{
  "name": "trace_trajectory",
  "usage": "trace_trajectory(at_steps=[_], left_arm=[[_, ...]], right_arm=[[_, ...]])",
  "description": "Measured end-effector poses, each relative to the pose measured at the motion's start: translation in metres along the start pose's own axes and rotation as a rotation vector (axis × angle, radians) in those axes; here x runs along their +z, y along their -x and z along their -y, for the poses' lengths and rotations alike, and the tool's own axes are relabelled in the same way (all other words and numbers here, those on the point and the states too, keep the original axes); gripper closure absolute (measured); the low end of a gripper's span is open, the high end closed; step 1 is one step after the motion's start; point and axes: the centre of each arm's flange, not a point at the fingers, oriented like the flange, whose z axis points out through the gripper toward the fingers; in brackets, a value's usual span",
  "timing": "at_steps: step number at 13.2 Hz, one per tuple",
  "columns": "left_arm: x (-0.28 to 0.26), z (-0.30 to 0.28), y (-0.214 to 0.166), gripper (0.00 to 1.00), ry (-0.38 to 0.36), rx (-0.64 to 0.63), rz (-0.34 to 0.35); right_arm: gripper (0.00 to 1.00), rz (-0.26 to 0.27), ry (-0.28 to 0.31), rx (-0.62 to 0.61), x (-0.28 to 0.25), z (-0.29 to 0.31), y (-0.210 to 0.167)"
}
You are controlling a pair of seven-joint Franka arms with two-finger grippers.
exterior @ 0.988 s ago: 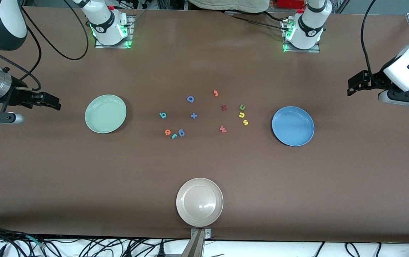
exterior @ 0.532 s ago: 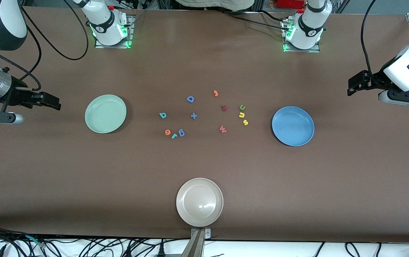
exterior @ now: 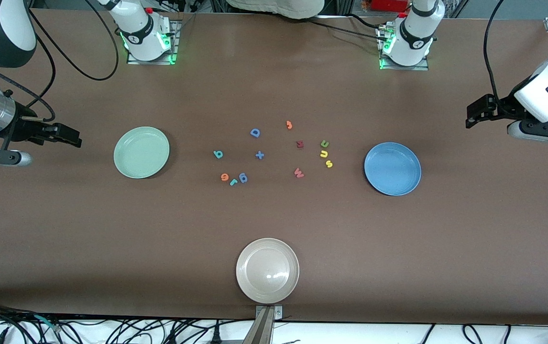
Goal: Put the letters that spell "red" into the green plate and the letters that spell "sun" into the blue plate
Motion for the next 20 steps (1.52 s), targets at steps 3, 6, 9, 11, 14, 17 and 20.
trace_trajectory(at_steps=[3,6,9,11,14,17,20], left_arm=[[0.0,0.0,0.0,0.0,0.0,0.0,0.0],[0.0,0.0001,0.0,0.0,0.0,0.0,0.0],[0.0,0.0005,0.0,0.0,0.0,-0.001,0.0],[0.0,0.0007,0.0,0.0,0.0,-0.001,0.0],[0.0,0.0012,0.0001,0.0,0.0,-0.002,0.0],[0.0,0.0019,0.0001,0.0,0.0,-0.003,0.0],[0.0,0.0019,0.0001,0.0,0.0,-0.004,0.0]], right_arm=[[0.0,0.0,0.0,0.0,0.0,0.0,0.0001],[0.0,0.012,0.001,0.0,0.0011,0.0,0.0013],[0.0,0.02,0.002,-0.001,0.0017,0.0003,0.0022],[0.0,0.02,0.002,-0.001,0.0017,0.0003,0.0022],[0.0,0.02,0.002,-0.001,0.0018,0.0003,0.0022],[0.0,0.024,0.002,-0.001,0.0021,0.0004,0.0027],[0.0,0.025,0.003,-0.001,0.0022,0.0004,0.0028]])
